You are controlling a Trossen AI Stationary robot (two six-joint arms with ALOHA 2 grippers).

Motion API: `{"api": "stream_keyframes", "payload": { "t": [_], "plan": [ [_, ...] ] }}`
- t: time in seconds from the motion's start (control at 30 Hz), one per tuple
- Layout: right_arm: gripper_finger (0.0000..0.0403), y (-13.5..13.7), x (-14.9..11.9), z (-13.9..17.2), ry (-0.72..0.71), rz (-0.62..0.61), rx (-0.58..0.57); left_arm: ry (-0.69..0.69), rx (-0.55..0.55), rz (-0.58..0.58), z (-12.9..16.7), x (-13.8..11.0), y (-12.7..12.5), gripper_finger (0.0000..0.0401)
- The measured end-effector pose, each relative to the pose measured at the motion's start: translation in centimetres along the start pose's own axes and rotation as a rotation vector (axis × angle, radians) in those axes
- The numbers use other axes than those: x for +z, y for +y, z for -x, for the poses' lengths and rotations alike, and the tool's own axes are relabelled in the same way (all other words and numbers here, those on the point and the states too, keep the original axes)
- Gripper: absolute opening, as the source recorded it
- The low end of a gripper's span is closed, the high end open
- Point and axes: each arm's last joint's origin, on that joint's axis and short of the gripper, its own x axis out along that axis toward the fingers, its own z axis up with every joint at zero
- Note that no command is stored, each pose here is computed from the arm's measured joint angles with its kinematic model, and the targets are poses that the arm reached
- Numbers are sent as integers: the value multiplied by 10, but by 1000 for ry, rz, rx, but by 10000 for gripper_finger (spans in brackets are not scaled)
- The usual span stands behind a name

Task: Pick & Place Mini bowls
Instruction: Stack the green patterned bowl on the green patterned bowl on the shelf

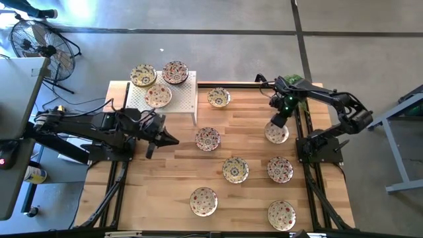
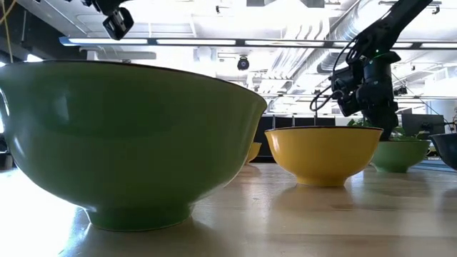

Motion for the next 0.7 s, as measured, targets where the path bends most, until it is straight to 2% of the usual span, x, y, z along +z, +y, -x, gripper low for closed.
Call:
{"api": "stream_keyframes", "payload": {
  "t": [0.2, 0.53, 0.7],
  "plan": [
    [63, 1, -2, 0, 20, -6, 8, -4, -1, -2, 1, 1, 0, 1],
    [125, 1, -2, 0, 23, -14, 10, -6, 1, -4, 0, 1, 0, 1],
    [125, 0, -13, -18, 63, -40, 39, -8, 7, -26, 0, 1, 0, 1]
  ]
}}
